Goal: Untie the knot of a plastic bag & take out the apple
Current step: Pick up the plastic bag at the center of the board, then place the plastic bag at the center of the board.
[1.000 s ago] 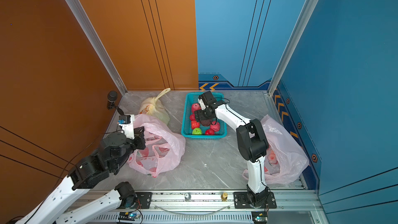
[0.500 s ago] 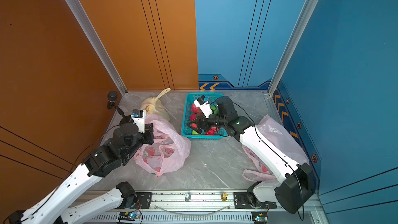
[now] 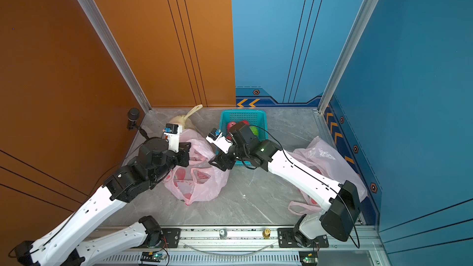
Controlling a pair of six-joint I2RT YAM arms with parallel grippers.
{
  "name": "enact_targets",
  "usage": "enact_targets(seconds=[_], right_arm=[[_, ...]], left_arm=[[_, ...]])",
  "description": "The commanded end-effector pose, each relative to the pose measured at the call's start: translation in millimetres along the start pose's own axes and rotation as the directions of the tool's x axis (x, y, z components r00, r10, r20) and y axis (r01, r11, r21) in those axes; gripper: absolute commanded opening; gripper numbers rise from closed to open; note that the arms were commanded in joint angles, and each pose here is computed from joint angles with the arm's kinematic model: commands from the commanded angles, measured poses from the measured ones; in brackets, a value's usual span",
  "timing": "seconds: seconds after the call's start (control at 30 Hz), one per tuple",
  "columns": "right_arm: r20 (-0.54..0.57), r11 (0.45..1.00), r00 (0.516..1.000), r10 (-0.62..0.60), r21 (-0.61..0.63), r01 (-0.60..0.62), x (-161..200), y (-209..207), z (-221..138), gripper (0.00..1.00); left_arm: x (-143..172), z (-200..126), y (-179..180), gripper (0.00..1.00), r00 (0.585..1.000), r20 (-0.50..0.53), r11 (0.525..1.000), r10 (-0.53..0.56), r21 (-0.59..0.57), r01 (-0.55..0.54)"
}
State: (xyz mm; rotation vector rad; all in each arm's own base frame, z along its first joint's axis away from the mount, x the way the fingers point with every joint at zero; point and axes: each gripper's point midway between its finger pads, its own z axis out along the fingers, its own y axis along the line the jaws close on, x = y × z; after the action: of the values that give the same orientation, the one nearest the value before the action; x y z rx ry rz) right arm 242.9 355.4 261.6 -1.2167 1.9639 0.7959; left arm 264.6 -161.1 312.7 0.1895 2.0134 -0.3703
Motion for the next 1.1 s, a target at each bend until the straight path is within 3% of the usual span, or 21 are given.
enact_targets(seconds=[0.0,0.17,0.2,0.3,0.37,0.5,0.6,0.7,0.97,1.03,1.07], right_arm=[[0.004,0.999,1.000,-0.010,0.032,0.010,-11.1,-0.7,-4.6,0.40],[0.130,0.996,0.992,0.004,0.093,-0.016,-44.6,-6.4,-37.8,0.04],[0.169,0.991,0.985,0.026,0.124,-0.047,-53.7,-15.0,-51.3,0.00],[0.311,0.953,0.944,0.111,0.237,-0.190,-75.6,-58.1,-104.9,0.00],[0.405,0.877,0.902,0.148,0.368,-0.309,-77.6,-100.3,-151.9,0.00],[0.546,0.618,0.819,0.175,0.587,-0.523,-47.4,-170.7,-253.4,0.00],[0.581,0.405,0.793,0.186,0.690,-0.600,-8.0,-202.9,-309.9,0.00],[0.568,0.225,0.789,0.232,0.758,-0.612,37.9,-226.6,-341.8,0.00],[0.598,0.063,0.716,0.360,0.750,-0.658,115.9,-261.7,-363.7,0.00],[0.599,0.054,0.704,0.381,0.746,-0.664,123.9,-265.1,-362.0,0.00],[0.601,0.075,0.698,0.390,0.735,-0.674,123.1,-264.8,-357.6,0.00]], left_arm=[[-13.5,-3.9,-12.0,0.19,1.000,0.021,0.998,-0.010,0.061,0.009],[-19.5,-8.3,-8.1,0.63,0.999,0.044,0.999,-0.008,0.043,0.006],[-21.3,-10.2,-8.9,0.67,0.999,0.050,0.999,0.001,0.049,-0.003],[-28.2,-15.3,-9.3,0.74,0.997,0.070,0.998,0.031,0.055,-0.034],[-35.7,-19.1,-7.2,0.77,0.995,0.091,0.998,0.043,0.045,-0.047],[-42.6,-20.2,2.2,0.82,0.992,0.111,0.998,0.063,-0.003,-0.063],[-41.6,-14.1,15.8,0.83,0.994,0.100,0.997,0.052,-0.060,-0.046],[-35.4,-3.2,41.4,0.81,0.998,0.069,0.987,0.013,-0.158,-0.002],[-21.5,33.0,97.0,0.81,0.998,0.036,0.951,-0.055,-0.303,0.064],[-17.4,42.0,110.1,0.81,0.997,0.021,0.941,-0.073,-0.330,0.076],[-15.2,46.2,115.9,0.81,0.996,0.015,0.937,-0.088,-0.337,0.088]])
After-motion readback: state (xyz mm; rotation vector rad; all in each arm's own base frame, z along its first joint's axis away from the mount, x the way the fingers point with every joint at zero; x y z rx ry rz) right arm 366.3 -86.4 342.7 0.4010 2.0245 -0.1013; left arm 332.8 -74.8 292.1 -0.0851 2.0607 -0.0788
